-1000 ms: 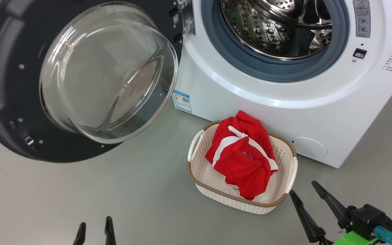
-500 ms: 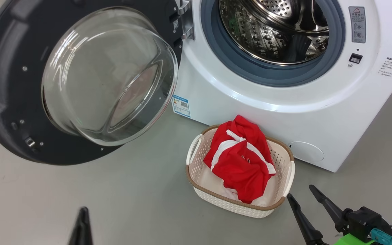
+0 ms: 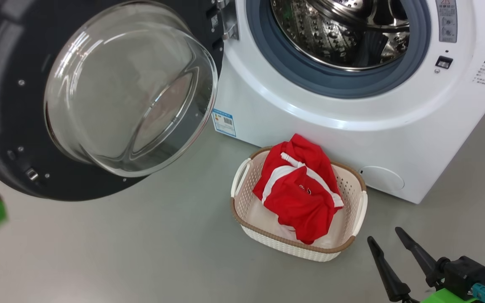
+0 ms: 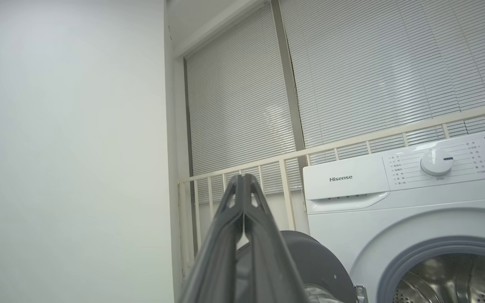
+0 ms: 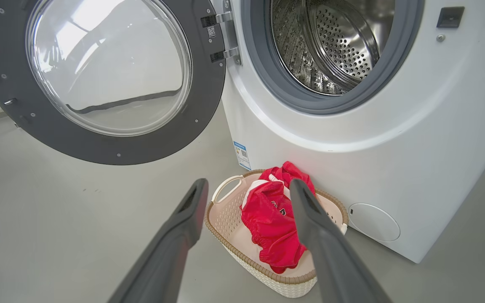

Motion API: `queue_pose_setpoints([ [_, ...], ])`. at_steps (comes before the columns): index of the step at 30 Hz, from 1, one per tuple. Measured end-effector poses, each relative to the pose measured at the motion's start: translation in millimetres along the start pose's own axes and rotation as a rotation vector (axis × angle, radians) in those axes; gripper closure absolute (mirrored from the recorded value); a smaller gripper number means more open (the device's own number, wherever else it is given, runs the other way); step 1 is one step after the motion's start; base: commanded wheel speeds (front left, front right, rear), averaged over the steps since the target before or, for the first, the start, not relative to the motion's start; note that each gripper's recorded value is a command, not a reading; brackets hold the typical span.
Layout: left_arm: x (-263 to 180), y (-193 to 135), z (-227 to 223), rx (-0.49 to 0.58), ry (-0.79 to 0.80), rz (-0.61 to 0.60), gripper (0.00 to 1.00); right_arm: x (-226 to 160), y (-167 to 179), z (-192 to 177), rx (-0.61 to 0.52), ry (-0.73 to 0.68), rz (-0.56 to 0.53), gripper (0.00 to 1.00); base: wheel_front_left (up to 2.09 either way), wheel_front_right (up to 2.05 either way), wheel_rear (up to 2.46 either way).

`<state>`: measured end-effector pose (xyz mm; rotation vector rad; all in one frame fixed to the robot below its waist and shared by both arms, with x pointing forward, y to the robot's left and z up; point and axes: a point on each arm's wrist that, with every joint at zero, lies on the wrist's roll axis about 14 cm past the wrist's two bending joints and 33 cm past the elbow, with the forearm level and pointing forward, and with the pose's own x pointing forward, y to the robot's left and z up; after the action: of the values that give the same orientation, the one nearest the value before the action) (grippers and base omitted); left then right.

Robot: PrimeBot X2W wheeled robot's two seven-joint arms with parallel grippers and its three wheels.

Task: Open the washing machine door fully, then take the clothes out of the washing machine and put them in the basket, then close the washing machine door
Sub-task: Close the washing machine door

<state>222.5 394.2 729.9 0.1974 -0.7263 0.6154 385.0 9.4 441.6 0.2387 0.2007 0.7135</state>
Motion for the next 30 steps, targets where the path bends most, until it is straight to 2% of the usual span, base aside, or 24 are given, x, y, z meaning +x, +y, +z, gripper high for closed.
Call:
queue_pose_setpoints([
  [4, 46.0, 10.3, 17.2, -0.024, -0.096, 0.022, 1.0, 2.9, -8.2, -1.8, 0.012, -0.001, -0.016, 0.0, 0.0, 0.0, 0.0],
  [8, 75.5, 37.8, -13.8, -0.159, -0.035, 0.132, 1.0, 6.1, -14.9, -5.3, 0.024, 0.003, -0.027, 0.0, 0.0, 0.0, 0.0],
  [14, 86.8, 64.4, -85.6, -0.324, 0.232, 0.249, 1.0, 9.2, -22.5, -8.8, 0.036, 0.005, -0.04, 0.0, 0.0, 0.0, 0.0],
  [18, 82.2, 67.3, -130.1, -0.45, 0.45, 0.302, 1.0, 8.3, -28.9, -13.9, 0.042, 0.016, -0.052, 0.0, 0.0, 0.0, 0.0],
  [25, 46.5, 68.7, -189.2, -0.53, 0.766, 0.364, 1.0, 5.6, -38.9, -22.9, 0.05, 0.037, -0.069, 0.0, 0.0, 0.0, 0.0],
  [30, 26.8, 56.1, -215.1, -0.594, 0.913, 0.378, 1.0, 5.0, -44.6, -27.3, 0.054, 0.047, -0.077, 0.0, 0.0, 0.0, 0.0],
])
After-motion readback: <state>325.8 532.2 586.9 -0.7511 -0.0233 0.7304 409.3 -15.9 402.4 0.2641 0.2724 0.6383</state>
